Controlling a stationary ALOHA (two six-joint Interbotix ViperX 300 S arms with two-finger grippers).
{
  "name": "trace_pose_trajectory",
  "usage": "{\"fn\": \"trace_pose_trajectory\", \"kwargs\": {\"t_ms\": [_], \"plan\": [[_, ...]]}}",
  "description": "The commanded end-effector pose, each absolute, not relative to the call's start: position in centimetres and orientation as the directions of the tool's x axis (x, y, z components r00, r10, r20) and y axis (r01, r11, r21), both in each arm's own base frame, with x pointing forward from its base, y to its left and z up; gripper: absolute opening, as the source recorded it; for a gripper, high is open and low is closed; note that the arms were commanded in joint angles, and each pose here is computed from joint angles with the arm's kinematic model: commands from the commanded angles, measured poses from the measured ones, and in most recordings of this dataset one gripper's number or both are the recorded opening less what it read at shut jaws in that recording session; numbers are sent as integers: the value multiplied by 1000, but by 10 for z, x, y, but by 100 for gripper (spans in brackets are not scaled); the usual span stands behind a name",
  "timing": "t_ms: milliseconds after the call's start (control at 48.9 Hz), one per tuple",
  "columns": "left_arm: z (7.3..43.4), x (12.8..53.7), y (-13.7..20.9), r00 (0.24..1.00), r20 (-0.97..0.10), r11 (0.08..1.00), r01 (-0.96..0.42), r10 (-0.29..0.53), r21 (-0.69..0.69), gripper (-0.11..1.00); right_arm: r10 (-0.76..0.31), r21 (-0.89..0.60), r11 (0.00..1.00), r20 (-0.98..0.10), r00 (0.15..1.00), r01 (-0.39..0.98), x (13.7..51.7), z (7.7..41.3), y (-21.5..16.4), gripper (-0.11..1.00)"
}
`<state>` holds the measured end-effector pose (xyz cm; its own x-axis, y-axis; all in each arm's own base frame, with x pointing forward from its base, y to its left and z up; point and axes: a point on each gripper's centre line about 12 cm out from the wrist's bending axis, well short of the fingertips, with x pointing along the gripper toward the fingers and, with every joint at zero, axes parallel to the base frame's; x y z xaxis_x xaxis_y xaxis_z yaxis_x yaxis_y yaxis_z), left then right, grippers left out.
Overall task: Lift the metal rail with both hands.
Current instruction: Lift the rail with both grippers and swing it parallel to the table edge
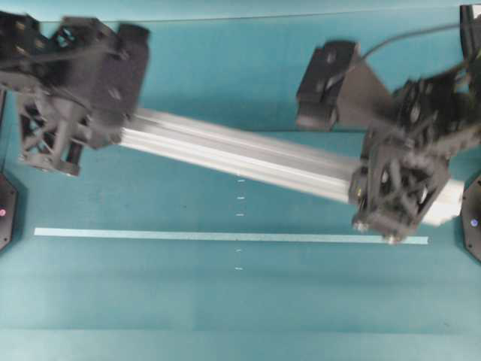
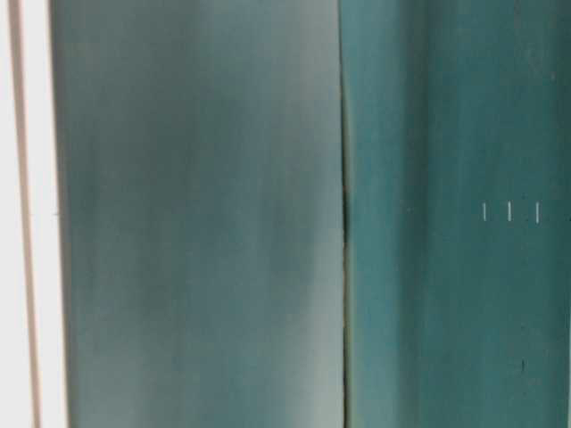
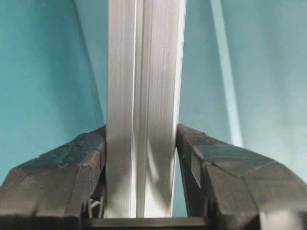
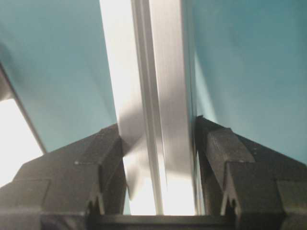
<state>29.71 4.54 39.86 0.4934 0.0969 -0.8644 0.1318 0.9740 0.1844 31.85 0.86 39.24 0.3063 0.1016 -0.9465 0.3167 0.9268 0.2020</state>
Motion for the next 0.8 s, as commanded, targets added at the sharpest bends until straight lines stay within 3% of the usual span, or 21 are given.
{"fn": "trace_pose_trajectory", "kwargs": {"t_ms": [0,307,777], "plan": [[432,289,36,577,-812,979,99,89,177,36,89,215,924,-925,369,317,316,420,0,42],[464,277,15,601,-797,988,86,48,125,36,38,130,950,-951,307,283,300,453,-13,42],[516,266,4,695,-719,993,64,27,99,32,25,136,962,-908,419,237,297,495,-17,42]]}}
